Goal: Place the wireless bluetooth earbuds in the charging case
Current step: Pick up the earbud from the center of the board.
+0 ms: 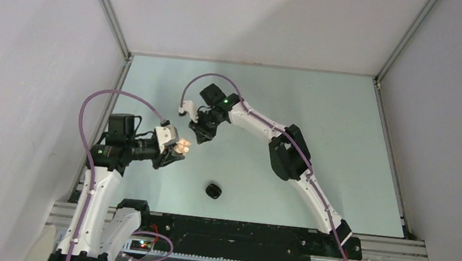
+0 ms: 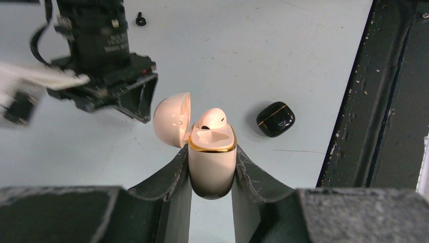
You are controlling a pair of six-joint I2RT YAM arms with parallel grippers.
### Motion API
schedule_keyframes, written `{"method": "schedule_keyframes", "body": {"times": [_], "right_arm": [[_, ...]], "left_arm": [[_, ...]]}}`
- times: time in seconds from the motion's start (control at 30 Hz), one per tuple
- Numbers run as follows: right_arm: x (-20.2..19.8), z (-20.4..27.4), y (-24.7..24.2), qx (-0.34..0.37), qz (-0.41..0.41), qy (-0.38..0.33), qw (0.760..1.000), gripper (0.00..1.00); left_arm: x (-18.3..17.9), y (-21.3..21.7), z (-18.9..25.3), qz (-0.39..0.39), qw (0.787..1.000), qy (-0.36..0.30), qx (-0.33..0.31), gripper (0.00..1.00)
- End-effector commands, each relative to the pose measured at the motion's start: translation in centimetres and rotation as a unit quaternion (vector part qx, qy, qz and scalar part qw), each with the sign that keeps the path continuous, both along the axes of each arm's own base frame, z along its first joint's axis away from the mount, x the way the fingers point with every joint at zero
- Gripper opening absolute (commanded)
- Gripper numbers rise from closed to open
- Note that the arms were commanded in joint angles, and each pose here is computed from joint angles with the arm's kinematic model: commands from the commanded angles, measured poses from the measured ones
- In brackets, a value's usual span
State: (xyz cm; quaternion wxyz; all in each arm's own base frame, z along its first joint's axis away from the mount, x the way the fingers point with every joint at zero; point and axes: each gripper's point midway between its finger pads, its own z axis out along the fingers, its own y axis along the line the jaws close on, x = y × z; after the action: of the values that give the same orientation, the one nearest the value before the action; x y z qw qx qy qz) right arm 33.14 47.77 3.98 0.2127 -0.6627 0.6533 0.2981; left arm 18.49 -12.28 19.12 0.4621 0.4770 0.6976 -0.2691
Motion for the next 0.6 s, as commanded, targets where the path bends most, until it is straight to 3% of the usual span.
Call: {"method": "schedule_keyframes", "body": {"times": [0.0,0.17,0.27,0.4,0.57], "right_arm": [[2.2,10.1,-1.0,0.092,-0.098,0.043,0.99,0.18],[3.5,12.2,-5.9,0.1,-0.21,0.064,0.97,0.19],[3.6,9.4,-10.4,0.051,-0.301,0.087,0.948,0.2],[2.8,6.1,-16.9,0.004,-0.399,0.147,0.905,0.21],[2.5,2.1,-23.6,-0.047,-0.5,0.153,0.851,0.21]], "left_arm": [[0.1,-0.1,0.4,-0.007,1.0,-0.019,-0.006,0.0],[-0.2,-0.3,0.5,-0.014,1.0,-0.023,-0.009,0.0],[-0.4,-0.4,0.7,-0.021,0.999,-0.026,-0.012,0.0],[-0.7,-0.6,0.9,-0.028,0.999,-0.03,-0.016,0.0],[-1.0,-0.8,1.1,-0.035,0.999,-0.034,-0.02,0.0]]}}
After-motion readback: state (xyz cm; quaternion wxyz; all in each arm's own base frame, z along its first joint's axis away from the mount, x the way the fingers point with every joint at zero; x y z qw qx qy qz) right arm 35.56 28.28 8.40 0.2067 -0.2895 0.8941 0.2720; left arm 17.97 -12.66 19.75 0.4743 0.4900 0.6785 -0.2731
